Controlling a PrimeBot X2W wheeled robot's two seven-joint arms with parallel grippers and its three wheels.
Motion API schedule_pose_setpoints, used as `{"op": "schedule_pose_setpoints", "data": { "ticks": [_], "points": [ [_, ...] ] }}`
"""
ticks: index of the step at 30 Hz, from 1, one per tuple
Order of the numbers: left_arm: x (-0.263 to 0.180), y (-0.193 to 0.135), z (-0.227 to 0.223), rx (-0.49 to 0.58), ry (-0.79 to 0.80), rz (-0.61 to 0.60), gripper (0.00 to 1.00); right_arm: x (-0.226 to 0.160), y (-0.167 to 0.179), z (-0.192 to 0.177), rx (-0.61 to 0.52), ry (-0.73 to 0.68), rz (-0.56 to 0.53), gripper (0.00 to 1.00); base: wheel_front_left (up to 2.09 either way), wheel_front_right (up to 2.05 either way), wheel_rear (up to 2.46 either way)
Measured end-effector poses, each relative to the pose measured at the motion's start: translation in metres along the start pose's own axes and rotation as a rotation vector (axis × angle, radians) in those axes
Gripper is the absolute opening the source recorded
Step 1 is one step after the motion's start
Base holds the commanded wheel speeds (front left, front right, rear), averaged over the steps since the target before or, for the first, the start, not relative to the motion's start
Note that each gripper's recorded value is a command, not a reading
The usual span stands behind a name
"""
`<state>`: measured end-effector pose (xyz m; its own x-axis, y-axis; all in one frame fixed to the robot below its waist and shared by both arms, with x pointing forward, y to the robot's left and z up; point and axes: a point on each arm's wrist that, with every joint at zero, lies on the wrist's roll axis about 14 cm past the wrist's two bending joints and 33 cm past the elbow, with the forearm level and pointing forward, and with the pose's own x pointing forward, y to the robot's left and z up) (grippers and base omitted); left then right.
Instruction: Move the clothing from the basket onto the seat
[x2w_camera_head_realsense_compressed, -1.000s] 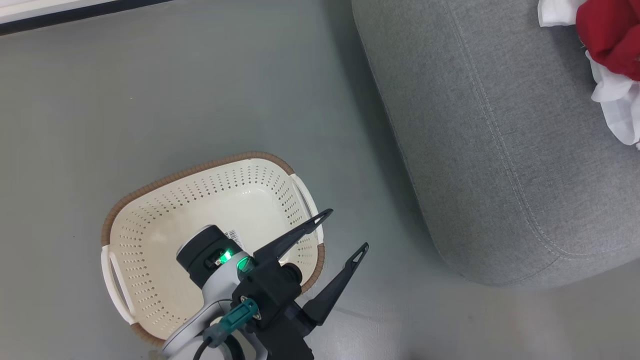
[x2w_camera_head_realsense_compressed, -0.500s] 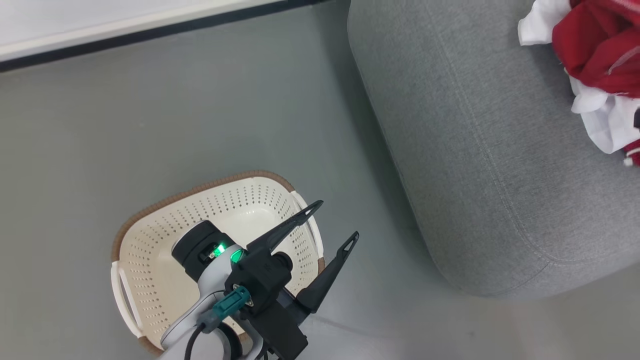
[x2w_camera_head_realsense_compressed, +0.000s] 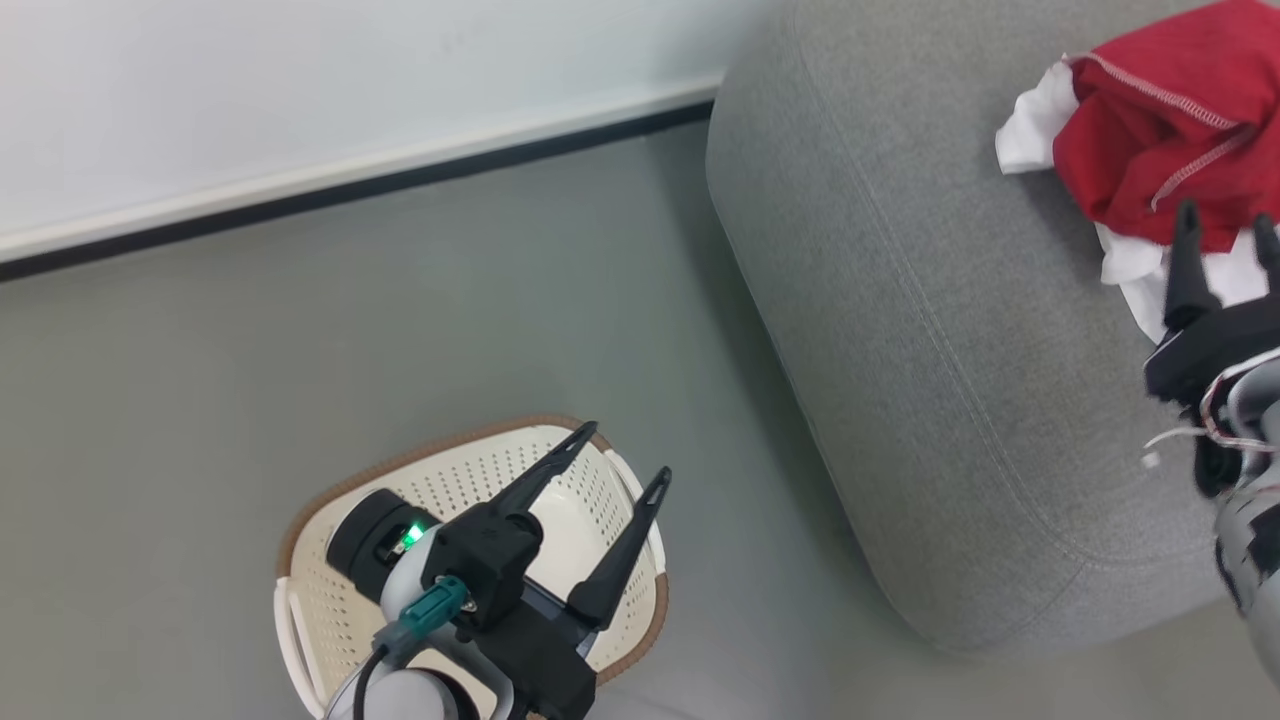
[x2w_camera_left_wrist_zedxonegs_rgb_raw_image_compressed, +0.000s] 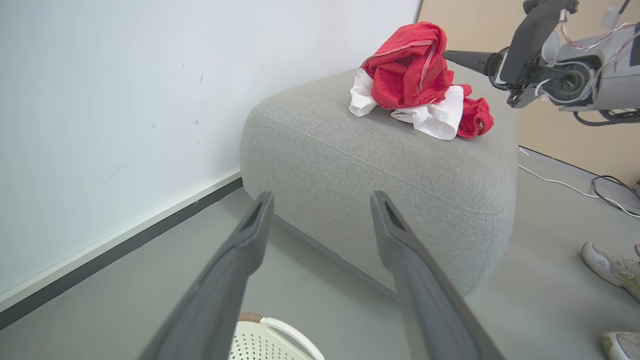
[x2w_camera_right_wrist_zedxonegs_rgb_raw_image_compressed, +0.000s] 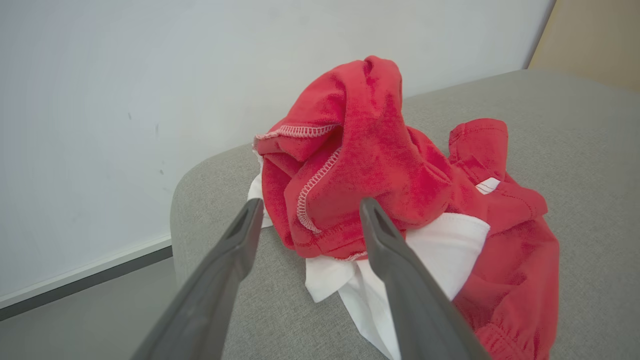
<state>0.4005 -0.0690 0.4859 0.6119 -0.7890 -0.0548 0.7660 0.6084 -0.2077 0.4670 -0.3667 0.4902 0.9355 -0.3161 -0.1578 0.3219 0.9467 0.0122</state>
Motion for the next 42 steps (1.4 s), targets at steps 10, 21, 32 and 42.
{"op": "schedule_pose_setpoints", "data": {
  "ticks": [10, 21, 32, 42],
  "points": [
    [-0.033, 0.026, 0.017, 0.014, -0.05, 0.2, 1.0, -0.034, 0.06, -0.004, 0.021, -0.053, 0.169, 1.0, 0.0, 0.0, 0.0],
    [-0.087, 0.063, 0.03, 0.045, -0.093, 0.43, 1.0, -0.078, 0.138, -0.002, 0.043, -0.12, 0.372, 1.0, 0.0, 0.0, 0.0],
    [-0.137, 0.096, 0.039, 0.029, -0.142, 0.617, 1.0, -0.103, 0.169, 0.009, 0.031, -0.183, 0.451, 1.0, 0.0, 0.0, 0.0],
    [-0.175, 0.115, 0.035, 0.0, -0.163, 0.747, 1.0, -0.125, 0.176, 0.004, 0.026, -0.193, 0.467, 1.0, 0.0, 0.0, 0.0]
  ]
}}
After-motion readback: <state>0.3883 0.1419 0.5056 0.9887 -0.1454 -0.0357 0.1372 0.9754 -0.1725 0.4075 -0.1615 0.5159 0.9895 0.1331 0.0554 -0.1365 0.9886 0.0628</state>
